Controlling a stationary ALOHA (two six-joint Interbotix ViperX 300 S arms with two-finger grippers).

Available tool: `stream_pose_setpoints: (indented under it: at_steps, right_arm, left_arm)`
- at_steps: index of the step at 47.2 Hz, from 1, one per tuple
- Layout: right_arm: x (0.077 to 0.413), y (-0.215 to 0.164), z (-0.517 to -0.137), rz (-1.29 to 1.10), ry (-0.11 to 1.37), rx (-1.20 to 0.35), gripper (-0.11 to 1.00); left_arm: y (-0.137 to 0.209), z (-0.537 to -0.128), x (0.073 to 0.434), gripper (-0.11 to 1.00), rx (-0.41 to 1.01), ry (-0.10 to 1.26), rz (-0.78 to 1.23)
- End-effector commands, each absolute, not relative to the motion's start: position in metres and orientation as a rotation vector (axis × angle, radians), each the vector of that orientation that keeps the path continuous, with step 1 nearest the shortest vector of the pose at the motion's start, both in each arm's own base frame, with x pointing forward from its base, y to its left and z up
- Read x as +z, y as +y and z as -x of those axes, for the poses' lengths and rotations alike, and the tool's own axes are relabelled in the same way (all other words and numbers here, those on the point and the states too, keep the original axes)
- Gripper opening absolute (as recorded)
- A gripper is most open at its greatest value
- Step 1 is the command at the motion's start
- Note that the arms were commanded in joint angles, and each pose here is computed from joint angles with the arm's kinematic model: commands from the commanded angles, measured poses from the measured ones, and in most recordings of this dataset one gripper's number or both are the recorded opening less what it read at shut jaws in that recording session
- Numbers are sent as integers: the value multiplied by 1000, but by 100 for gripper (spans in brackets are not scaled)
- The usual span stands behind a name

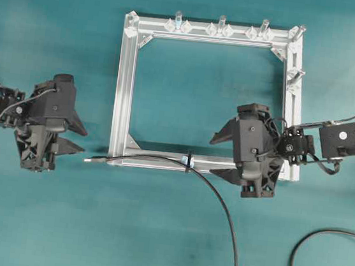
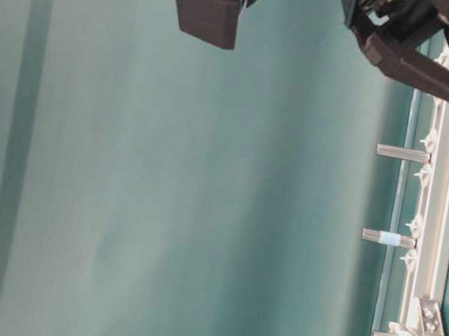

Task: Insert the wire through the string loop located in the center.
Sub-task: 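Pull the plug leftward with the left gripper, drawing cable through the loop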

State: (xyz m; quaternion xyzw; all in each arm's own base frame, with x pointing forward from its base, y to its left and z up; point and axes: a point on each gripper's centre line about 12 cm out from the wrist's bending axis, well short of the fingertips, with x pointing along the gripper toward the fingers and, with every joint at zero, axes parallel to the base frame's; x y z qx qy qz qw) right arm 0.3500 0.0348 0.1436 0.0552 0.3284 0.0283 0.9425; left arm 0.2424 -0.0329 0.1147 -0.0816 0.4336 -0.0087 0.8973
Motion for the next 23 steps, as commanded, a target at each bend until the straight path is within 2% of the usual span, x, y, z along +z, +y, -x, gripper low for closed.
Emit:
stream_pose_setpoints:
  at_steps: [1,11,23]
  right_arm:
    - [155,36,-352,-116,632,63,71]
    - [162,36,-353,-115,613,64,71]
    - [187,35,-345,-117,552,69,71]
  left_arm:
    - [-34,-248,123,48,-28,863,165]
    - [-35,-255,148,47,-50,793,144]
    - [-24,-247,182,47,-47,738,99]
